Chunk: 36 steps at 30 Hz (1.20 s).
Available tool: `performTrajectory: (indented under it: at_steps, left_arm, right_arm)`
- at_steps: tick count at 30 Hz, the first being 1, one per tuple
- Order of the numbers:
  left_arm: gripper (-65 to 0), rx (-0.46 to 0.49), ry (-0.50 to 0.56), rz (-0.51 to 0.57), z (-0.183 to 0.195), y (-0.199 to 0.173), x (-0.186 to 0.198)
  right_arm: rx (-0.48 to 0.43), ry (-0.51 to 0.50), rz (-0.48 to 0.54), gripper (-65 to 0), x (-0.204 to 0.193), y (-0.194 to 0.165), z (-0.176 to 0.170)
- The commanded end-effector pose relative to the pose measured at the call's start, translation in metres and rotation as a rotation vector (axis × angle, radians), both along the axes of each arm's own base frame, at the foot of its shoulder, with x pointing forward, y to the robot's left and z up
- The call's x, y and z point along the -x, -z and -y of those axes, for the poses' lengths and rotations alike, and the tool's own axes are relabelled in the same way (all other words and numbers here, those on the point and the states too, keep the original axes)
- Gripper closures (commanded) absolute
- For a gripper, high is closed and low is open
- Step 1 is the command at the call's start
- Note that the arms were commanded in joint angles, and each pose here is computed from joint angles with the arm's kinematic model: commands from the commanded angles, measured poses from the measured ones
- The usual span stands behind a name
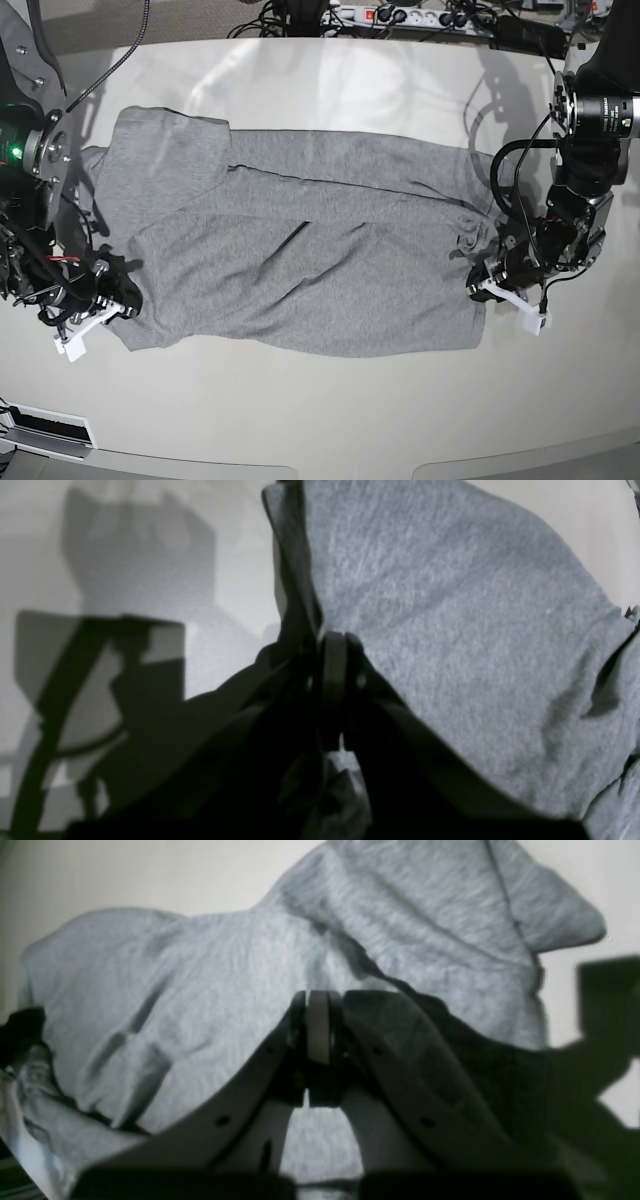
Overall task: Layout the t-shirt on the table in an organized manner, then fold the t-shirt properly
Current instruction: 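Grasp the shirt hem corners with the right and left grippers, then drag the hem corner with the right gripper away from the left gripper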
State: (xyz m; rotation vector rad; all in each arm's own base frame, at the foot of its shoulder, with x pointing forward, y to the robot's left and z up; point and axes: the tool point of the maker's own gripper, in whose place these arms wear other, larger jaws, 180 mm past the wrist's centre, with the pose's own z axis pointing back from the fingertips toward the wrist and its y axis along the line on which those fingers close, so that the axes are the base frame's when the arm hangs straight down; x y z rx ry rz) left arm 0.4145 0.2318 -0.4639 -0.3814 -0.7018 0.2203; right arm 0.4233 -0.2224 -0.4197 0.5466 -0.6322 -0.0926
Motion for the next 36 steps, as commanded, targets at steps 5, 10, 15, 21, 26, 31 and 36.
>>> performTrajectory:
  at_steps: [5,10,15,21,26,31,36]
  left_arm:
    - [0.0,-0.018,0.003,0.003,-0.008,-0.008,-0.006]
    - [0.0,-0.003,0.003,0.012,-0.005,-0.010,-0.008]
    - [0.0,-0.002,0.003,0.013,-0.005,-0.010,-0.008]
    - [0.0,-0.002,0.003,0.009,-0.005,-0.009,-0.007]
    - [0.0,-0.002,0.003,0.010,-0.005,-0.009,-0.007]
    - [0.0,-0.003,0.003,0.010,-0.005,-0.009,-0.007]
    - [0.0,-0.002,0.003,0.011,-0.005,-0.009,-0.007]
  right_arm:
    - [0.011,0.033,0.081,-26.0,-0.008,-0.015,0.015]
    - [0.020,0.097,0.007,-42.0,0.017,0.018,0.020]
    - [0.039,0.143,0.037,-36.9,0.027,0.033,0.023]
    - [0.030,0.073,0.077,0.0,0.022,0.018,0.019]
    - [0.070,-0.022,0.094,0.0,0.017,-0.012,0.015]
    - [0.108,-0.099,0.180,0.0,0.030,-0.052,0.014]
    - [0.178,-0.191,0.206,0.0,0.071,-0.062,0.007]
